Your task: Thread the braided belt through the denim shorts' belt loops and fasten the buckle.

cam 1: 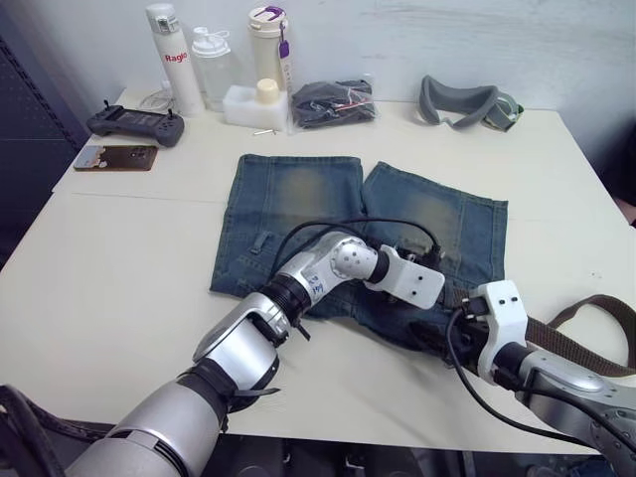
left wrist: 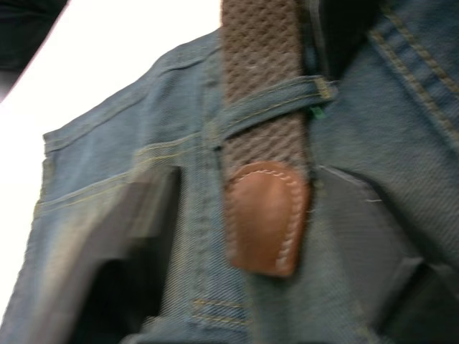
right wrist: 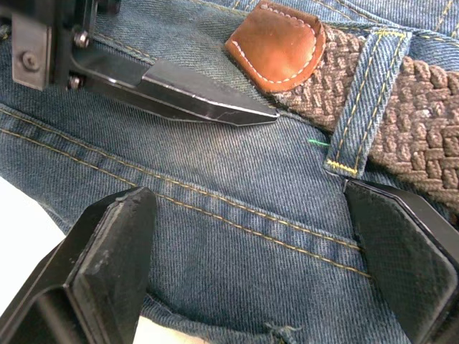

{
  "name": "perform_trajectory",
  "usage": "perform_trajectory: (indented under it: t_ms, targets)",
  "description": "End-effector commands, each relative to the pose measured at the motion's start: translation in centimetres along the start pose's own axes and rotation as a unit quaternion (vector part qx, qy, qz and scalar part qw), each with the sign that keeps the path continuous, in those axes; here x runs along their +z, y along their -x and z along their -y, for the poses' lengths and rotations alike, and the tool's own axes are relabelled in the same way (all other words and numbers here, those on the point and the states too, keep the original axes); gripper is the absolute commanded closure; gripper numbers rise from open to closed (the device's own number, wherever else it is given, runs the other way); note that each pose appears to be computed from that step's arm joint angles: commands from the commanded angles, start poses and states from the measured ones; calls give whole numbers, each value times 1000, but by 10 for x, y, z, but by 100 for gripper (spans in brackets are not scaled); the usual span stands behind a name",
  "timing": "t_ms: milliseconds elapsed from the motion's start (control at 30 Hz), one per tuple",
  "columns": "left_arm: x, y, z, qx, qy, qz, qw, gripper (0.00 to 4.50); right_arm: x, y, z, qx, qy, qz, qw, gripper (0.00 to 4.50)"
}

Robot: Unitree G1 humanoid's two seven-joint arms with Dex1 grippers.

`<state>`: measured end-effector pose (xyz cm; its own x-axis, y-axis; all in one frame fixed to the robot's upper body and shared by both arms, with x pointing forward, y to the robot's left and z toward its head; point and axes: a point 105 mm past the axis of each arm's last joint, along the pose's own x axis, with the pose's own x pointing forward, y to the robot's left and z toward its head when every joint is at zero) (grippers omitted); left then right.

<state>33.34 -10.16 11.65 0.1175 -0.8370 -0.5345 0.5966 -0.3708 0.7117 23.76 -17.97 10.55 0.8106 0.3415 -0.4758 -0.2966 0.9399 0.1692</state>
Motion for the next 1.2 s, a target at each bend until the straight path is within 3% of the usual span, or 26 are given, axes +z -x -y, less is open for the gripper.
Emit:
perform_trajectory:
  t_ms: [33,100,133,333,500,767,933,1033,1133,1200]
  targets:
    - [-17,-4,18,-36,30,-37,998,334,0,2,8,-20,-9,-3,1000,0]
    - [-14,-2,11,-18,45,-27,998,424,-1,2,7,-19,-11,-6,1000,0]
    - [-13,0,7,-8,51,-23,998,448,-3,1,7,-19,-13,-8,1000,0]
    - [-5,22,-16,41,95,16,994,448,-15,-1,14,-39,-26,-37,998,0]
    - [16,68,-25,40,151,67,985,448,-16,-3,26,-66,-41,-44,996,0]
    - [-1,126,-18,58,183,-1,981,448,-19,-10,26,-58,-46,-62,995,0]
    - [-5,122,-14,72,211,2,975,448,-13,-13,12,-14,-36,-56,998,0]
    - [10,116,-24,92,250,56,962,448,12,-3,-6,39,32,-8,999,0]
    - [15,116,-27,99,273,80,954,448,28,10,-14,69,78,18,994,0]
    - [18,117,-30,103,290,96,947,448,37,22,-14,87,58,36,994,0]
